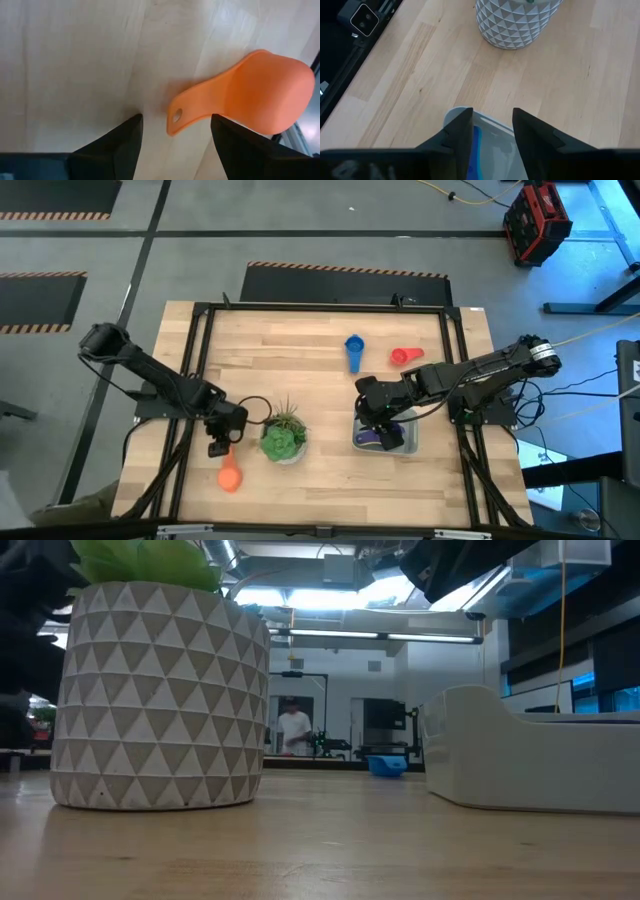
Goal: Nest measuring cups in basket
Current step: Stack the orange measuring cup on top the blue measuring cup in the grey bin
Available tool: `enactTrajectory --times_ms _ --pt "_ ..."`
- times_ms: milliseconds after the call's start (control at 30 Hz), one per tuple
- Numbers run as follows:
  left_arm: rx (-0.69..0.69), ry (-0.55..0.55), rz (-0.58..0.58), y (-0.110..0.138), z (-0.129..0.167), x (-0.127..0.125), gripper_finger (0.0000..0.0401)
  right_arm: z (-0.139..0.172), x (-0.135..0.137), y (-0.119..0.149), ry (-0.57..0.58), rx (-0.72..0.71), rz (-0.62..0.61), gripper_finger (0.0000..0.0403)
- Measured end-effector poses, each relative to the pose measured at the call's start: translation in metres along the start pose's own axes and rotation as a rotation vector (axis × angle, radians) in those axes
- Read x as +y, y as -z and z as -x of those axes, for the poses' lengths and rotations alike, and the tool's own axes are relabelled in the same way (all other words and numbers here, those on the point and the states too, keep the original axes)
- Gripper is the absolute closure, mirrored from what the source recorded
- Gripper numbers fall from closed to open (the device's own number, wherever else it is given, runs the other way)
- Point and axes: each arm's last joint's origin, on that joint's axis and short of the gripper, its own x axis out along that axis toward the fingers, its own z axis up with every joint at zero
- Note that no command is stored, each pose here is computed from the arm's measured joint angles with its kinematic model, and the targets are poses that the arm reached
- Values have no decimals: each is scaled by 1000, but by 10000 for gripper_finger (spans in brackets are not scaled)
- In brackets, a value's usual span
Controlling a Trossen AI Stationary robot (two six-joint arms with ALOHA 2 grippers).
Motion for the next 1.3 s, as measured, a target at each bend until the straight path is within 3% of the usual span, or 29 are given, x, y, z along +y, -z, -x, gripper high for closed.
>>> enactTrajectory --times_ms 567,867,1300 --pt "-11 71 -9 -4 0 -1 173 0 0 0 0 0 0 260" --pt "-80 -14 9 -5 -1 0 173 0 0 0 0 0 0 260" --pt "-46 11 -19 -2 -2 -4 188 0 0 0 0 0 0 260"
